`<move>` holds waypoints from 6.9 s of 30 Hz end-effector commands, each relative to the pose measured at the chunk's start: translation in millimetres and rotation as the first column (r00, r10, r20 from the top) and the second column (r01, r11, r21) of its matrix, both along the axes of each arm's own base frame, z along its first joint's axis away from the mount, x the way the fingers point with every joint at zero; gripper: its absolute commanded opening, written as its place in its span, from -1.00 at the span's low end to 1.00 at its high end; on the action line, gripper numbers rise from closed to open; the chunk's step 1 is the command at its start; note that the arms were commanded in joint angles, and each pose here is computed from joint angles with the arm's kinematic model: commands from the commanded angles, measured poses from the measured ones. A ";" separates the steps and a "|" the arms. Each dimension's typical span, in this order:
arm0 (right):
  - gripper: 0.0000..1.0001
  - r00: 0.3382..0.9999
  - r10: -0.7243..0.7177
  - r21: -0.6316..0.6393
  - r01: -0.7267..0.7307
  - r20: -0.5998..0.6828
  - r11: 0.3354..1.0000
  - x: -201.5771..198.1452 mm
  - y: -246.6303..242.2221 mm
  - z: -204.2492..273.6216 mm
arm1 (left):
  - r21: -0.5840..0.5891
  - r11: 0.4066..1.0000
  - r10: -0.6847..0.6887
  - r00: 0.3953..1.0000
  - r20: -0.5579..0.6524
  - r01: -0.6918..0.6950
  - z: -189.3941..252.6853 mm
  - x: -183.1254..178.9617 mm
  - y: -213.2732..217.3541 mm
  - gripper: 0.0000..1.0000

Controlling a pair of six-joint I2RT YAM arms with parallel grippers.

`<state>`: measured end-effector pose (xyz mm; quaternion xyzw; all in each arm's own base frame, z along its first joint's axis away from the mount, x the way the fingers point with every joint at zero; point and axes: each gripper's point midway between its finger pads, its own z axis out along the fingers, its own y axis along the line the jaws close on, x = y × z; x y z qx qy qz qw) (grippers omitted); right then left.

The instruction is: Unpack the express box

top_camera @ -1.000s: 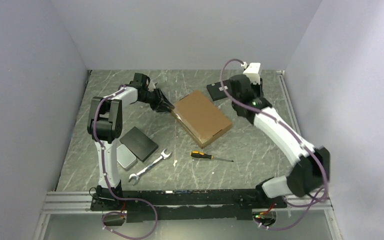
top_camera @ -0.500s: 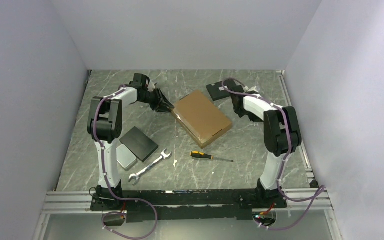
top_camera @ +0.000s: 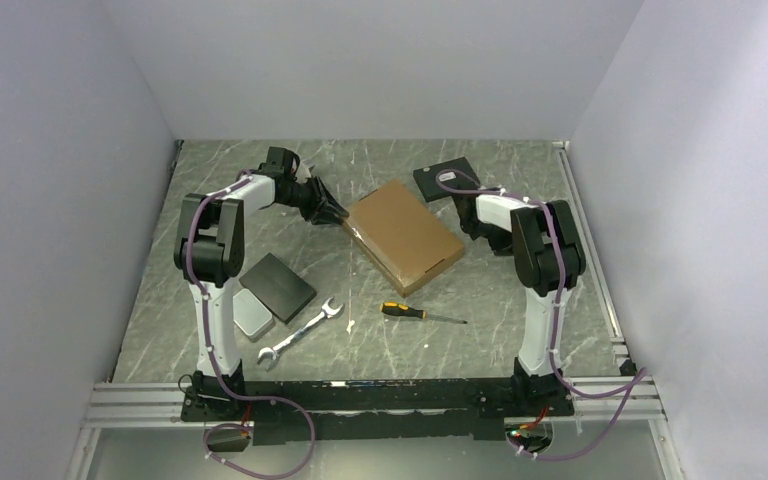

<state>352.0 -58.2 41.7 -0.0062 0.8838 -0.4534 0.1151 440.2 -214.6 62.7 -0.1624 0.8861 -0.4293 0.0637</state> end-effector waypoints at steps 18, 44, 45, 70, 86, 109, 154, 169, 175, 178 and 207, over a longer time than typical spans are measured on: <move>0.46 0.778 0.174 0.451 -0.514 0.604 0.730 32.8 166.5 179.0 | 0.288 0.952 0.098 0.994 0.041 -0.106 -39.2 11.6 55.1 -0.31; 0.99 0.217 -0.086 0.231 -0.839 0.972 0.493 -117.7 110.9 370.8 | 0.235 0.948 -0.075 0.563 0.823 -0.217 267.8 -38.6 77.8 0.97; 0.99 0.191 -0.098 0.214 -0.841 0.977 0.497 -123.0 106.4 381.0 | 0.220 0.947 -0.073 0.511 0.857 -0.233 293.8 -50.5 80.0 0.99; 0.99 -0.081 -0.301 0.074 -0.879 0.950 0.471 -177.7 77.6 450.9 | -0.078 0.841 0.079 -0.021 0.997 -0.536 459.5 -233.7 146.8 0.99; 0.99 0.638 -0.064 0.635 -0.741 0.767 0.216 10.1 204.6 215.7 | -0.112 0.993 0.062 0.943 0.328 -0.026 158.7 -150.7 -1.6 0.91; 0.57 0.902 0.081 0.905 -0.425 0.424 -0.008 59.3 219.3 50.4 | 0.184 0.951 0.256 0.967 -0.011 -0.250 9.0 -98.6 -28.8 0.55; 0.18 0.925 -0.044 0.922 -0.372 0.378 0.107 40.8 200.6 19.1 | 0.391 0.881 0.280 0.960 0.018 -0.264 -28.9 -146.7 10.9 0.30; 0.17 0.880 -0.101 0.881 -0.448 0.465 0.151 23.3 211.1 39.9 | 0.374 0.896 0.221 0.971 0.092 -0.239 -32.4 -111.8 -5.2 -0.39; 0.26 0.842 -0.033 0.821 -0.514 0.538 0.249 17.0 200.0 65.7 | 0.386 0.900 0.105 0.960 0.258 -0.202 18.4 -109.0 3.5 -0.63; 0.43 0.798 0.035 0.744 -0.575 0.601 0.339 11.4 199.4 89.9 | 0.357 0.921 0.046 0.954 0.297 -0.155 45.4 -114.5 -0.1 -0.69; 0.99 0.674 0.224 0.677 -0.732 0.704 0.077 -50.6 397.7 149.0 | 0.418 0.897 0.015 0.954 0.298 -0.144 93.3 -107.7 5.2 -1.00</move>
